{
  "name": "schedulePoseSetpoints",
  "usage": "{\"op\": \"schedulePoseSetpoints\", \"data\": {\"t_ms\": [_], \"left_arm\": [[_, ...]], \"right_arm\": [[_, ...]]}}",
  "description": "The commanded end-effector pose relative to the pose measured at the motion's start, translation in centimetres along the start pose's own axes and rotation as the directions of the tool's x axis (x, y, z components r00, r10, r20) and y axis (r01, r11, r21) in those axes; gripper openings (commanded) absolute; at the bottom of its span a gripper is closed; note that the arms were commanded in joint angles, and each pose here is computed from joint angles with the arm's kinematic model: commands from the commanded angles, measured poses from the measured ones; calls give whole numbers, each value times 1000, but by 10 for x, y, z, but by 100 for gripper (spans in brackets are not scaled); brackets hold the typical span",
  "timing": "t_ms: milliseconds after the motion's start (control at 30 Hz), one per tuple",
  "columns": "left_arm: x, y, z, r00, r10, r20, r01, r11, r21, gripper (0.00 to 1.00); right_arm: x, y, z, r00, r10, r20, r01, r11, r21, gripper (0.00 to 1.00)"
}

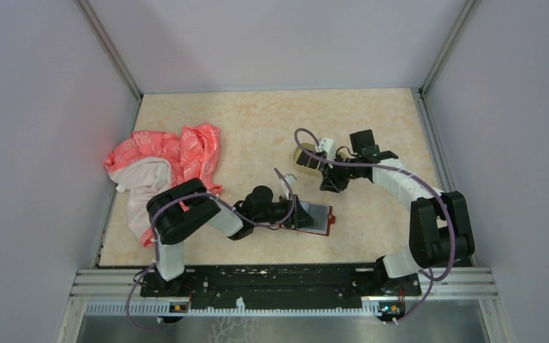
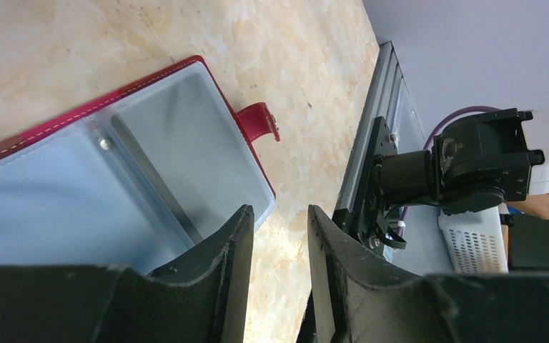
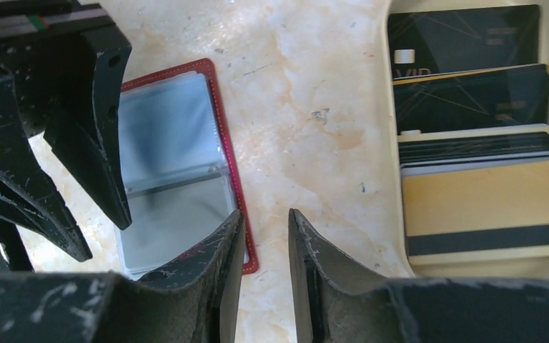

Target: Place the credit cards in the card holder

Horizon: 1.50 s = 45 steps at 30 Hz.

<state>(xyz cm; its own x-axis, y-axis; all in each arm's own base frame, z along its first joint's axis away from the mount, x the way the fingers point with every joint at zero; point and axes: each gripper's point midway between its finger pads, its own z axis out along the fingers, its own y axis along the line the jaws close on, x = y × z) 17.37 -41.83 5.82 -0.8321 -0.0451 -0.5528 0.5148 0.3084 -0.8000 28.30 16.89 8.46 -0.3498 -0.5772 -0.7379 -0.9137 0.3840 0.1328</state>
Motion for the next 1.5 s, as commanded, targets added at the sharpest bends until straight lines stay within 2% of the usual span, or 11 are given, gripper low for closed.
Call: {"op": "schedulePoseSetpoints", "data": {"t_ms": [0, 167, 333, 433, 500, 533, 567, 733, 933, 1267, 1467], "left_arm": [[-14, -16, -2, 996, 74, 44, -76, 997, 35, 41], [-37, -18, -25, 967, 225, 121, -218, 973, -71, 41], [-54, 16, -65, 922, 362, 136, -300, 892, -337, 41], [-74, 22, -97, 880, 432, 197, -305, 832, -462, 55], [-83, 26, -116, 849, 471, 238, -300, 803, -515, 75], [-87, 28, -126, 840, 472, 267, -276, 796, -539, 92], [-91, 32, -134, 832, 467, 299, -244, 793, -559, 98], [-93, 29, -148, 829, 420, 369, -210, 846, -490, 99], [-82, 30, -149, 850, 352, 392, -158, 880, -447, 97], [-67, 31, -156, 868, 275, 414, -98, 912, -399, 94], [-62, 31, -157, 875, 262, 407, -93, 916, -391, 94]], "right_arm": [[-48, -15, -27, 990, -46, 135, 35, 996, 81, 30], [-64, -16, -41, 978, -92, 189, 69, 990, 124, 34], [-75, -21, -45, 972, -62, 227, 27, 988, 153, 69], [-77, -25, -40, 978, -5, 210, -20, 993, 117, 77], [-81, -35, -40, 982, 52, 183, -73, 991, 112, 76], [-83, -41, -40, 982, 83, 172, -105, 987, 123, 76], [-85, -50, -43, 980, 106, 168, -132, 980, 151, 75], [-77, -104, -60, 911, 317, 265, -396, 854, 338, 70], [-16, -143, -60, 850, 476, 224, -524, 723, 450, 67], [21, -150, -32, 810, 578, 101, -558, 707, 434, 49], [25, -160, -24, 808, 587, 47, -547, 718, 430, 25]]}}
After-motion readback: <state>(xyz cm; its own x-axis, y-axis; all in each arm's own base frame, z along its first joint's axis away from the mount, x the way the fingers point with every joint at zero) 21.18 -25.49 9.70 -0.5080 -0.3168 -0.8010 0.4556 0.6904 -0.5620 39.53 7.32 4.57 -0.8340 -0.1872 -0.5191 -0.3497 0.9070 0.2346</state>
